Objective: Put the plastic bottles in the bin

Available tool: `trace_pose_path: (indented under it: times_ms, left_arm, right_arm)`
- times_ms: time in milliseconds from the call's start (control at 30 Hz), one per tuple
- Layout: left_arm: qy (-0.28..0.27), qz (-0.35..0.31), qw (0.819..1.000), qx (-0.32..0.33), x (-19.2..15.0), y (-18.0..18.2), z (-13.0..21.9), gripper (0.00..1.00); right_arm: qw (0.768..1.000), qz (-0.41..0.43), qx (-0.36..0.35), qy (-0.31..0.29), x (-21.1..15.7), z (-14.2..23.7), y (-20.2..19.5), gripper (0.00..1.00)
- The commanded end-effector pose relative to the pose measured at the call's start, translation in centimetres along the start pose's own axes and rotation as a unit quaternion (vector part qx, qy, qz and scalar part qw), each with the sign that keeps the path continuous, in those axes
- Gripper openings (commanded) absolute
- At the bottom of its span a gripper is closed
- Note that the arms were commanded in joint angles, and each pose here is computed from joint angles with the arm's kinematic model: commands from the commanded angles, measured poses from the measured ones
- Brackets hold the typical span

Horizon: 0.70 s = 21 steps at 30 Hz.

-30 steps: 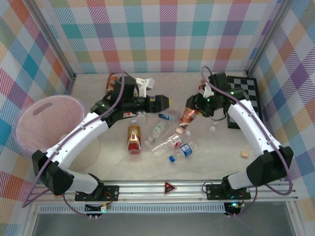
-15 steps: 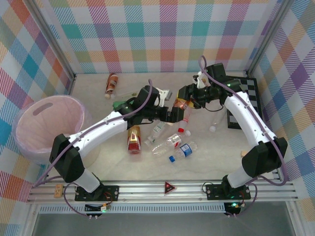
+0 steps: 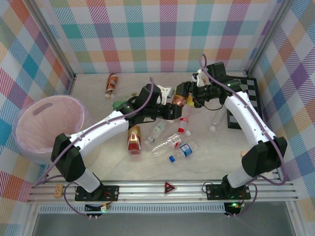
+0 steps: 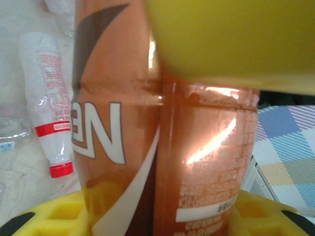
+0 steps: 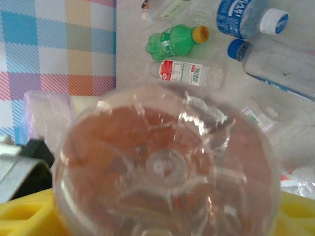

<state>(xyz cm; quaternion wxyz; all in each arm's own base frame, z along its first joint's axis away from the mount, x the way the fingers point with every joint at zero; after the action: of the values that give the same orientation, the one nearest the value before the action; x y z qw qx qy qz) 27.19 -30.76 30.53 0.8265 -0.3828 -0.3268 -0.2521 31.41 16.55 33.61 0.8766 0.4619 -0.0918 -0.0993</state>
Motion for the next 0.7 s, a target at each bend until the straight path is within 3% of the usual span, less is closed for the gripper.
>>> trace_pose_path:
  times_ms: [0, 133, 300, 433, 667]
  left_arm:
    - [-0.021, 0.009, 1.000, 0.016, 1.5, -0.1, 0.5, 0.41]
    - [-0.007, 0.017, 1.000, 0.022, 1.6, 0.0, 0.2, 0.40]
    - [-0.012, 0.017, 0.998, 0.061, 2.5, 0.5, 1.9, 0.34]
    - [-0.026, 0.001, 0.994, 0.107, 4.3, 0.7, 5.9, 0.27]
    - [-0.043, 0.005, 0.978, 0.204, 6.5, 2.5, 16.9, 0.16]
  right_arm:
    - [1.000, -0.002, 0.023, 0.005, 0.6, 0.5, 0.2, 0.90]
    - [0.999, -0.005, 0.033, -0.025, 1.7, 2.8, 0.2, 1.00]
    - [0.993, 0.033, 0.075, -0.090, 2.3, 7.4, -0.1, 1.00]
    - [0.986, 0.035, 0.135, -0.086, 2.0, 8.8, -1.4, 0.99]
    - [0.996, 0.020, 0.033, -0.078, 1.0, 7.6, -5.2, 0.99]
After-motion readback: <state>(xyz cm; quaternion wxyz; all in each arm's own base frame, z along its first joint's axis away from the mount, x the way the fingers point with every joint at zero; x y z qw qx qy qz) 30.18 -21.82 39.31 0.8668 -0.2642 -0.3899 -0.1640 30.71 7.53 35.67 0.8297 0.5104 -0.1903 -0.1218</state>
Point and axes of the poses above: each hand's point on the last joint's axis, 136 mm out from that joint toward the fingers, its own z axis back along the fingers, its own y axis along the line the jaws close on, x = y × z, the point moved 8 cm from there along z, back along the fingers, and after that the axes turned 11 degrees about -z, right-handed, at the moved point
